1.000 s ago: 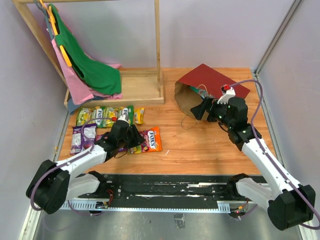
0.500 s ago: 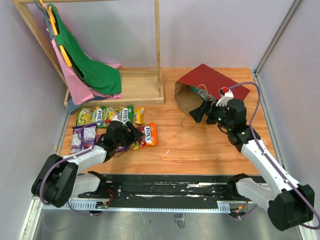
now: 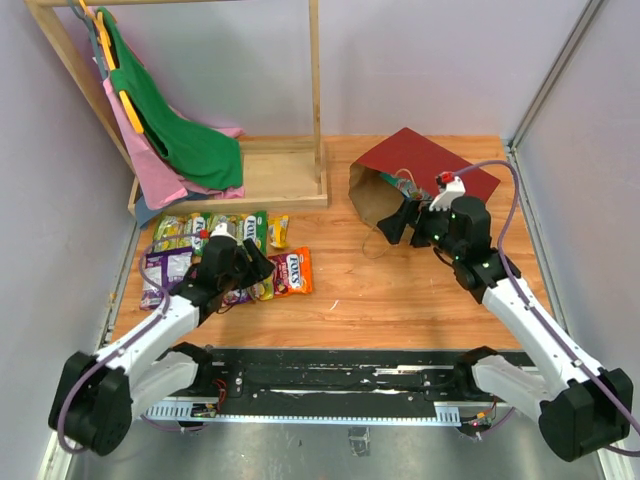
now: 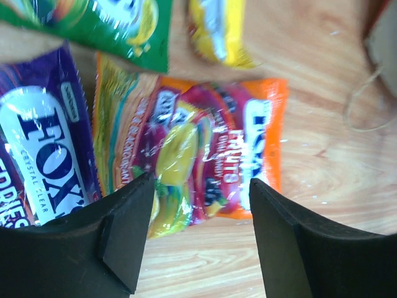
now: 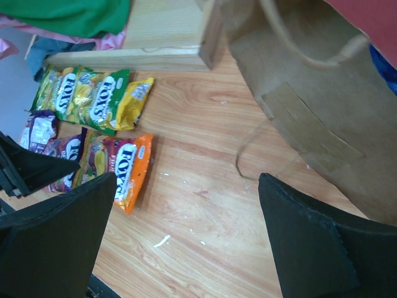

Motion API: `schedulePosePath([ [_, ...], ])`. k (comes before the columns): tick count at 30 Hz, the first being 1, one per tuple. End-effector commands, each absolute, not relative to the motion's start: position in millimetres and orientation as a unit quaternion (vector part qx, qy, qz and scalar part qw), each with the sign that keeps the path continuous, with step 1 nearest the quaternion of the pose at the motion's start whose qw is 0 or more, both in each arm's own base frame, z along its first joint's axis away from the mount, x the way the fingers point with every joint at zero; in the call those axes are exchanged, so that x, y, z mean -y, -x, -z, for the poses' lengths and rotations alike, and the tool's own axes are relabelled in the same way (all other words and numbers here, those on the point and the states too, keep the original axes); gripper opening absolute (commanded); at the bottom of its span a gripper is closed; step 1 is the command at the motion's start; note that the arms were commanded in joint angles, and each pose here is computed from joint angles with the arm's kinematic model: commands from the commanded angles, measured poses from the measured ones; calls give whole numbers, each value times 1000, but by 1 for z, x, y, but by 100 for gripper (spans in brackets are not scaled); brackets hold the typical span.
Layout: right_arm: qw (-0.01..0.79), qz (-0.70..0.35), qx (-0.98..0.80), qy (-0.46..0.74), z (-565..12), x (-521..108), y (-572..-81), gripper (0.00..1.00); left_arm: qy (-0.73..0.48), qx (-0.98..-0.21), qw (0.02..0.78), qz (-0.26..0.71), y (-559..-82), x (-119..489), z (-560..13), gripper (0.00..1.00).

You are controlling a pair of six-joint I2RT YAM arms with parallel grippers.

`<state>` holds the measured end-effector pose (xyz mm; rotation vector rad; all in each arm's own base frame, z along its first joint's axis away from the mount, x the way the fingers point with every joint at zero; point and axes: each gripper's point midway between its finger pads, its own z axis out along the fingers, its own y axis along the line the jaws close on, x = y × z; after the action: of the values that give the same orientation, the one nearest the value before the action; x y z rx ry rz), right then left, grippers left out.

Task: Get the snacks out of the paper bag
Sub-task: Adjust the snack at the center of the board, then take out the snack from the paper bag.

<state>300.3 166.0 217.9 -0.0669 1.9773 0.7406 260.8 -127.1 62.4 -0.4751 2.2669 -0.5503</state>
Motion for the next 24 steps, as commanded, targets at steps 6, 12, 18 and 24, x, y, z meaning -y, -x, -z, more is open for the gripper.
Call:
schedulePosePath([
  [6, 599, -167, -774, 119, -292, -185, -304, 99, 70, -852, 451, 258, -283, 164, -158, 71],
  [12, 659, -43, -743, 109, -332, -145, -318, 98, -9, -854, 437, 283, -303, 239, -164, 72],
  [18, 667, -95, -738, 35, -349, -107, -334, 99, -104, -825, 458, 314, -338, 304, -207, 75],
  [24, 635, -93, -767, 21, -317, -97, -331, 98, -210, -790, 493, 298, -375, 341, -252, 80],
])
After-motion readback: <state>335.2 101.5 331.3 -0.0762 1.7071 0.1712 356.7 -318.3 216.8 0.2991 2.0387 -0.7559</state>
